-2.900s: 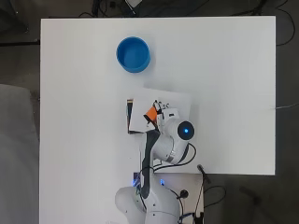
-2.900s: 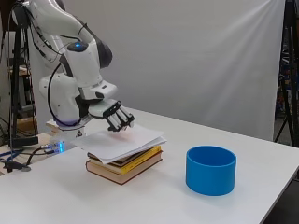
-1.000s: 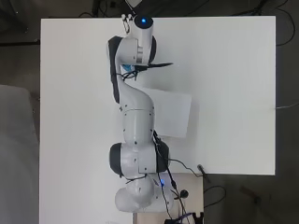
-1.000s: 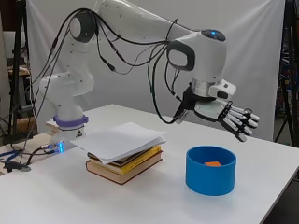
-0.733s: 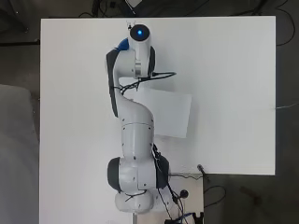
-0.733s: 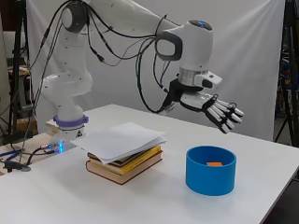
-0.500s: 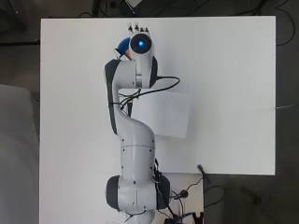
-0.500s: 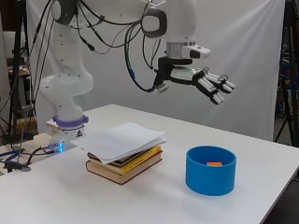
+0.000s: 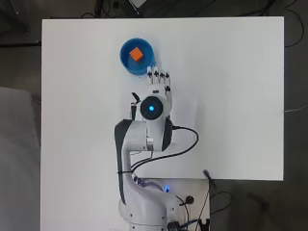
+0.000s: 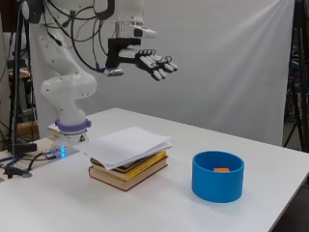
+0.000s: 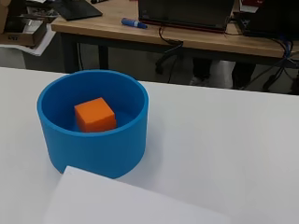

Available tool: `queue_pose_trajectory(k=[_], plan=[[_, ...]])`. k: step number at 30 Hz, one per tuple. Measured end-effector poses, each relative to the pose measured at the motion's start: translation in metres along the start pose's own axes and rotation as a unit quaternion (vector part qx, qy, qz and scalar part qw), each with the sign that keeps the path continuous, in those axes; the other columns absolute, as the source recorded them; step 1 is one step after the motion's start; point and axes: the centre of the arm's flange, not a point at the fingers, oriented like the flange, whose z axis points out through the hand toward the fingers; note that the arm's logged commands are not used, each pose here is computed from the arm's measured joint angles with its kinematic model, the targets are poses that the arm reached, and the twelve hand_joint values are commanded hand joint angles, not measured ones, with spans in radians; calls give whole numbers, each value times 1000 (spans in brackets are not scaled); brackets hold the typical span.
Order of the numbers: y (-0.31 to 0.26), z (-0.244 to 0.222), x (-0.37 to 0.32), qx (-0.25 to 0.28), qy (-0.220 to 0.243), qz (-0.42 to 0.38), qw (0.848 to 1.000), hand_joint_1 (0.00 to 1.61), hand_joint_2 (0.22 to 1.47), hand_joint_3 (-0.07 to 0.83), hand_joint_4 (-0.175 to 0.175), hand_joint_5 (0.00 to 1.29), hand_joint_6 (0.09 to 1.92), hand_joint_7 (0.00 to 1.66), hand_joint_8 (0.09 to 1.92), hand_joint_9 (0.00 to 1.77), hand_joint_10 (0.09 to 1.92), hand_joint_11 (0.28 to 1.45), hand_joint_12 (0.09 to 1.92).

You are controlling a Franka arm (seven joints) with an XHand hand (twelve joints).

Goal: Teleoperate dual arm-hand system to pick and place objects

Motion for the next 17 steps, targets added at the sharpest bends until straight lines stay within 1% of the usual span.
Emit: queue_pose_trajectory(k=[6,13,15,17], plan=[[-8,3,-29,1,-19,33,999,0,1022,8,45,123,87,204,87,408,87,478,87],[-28,-5,-29,-15,-41,19,999,0,1050,13,46,114,87,196,87,386,87,466,87],[-28,0,-27,-10,-44,14,999,0,1054,11,46,88,87,183,87,375,87,463,87],[-27,6,-28,1,-36,-1,999,5,1058,10,47,81,87,180,87,369,87,463,87]])
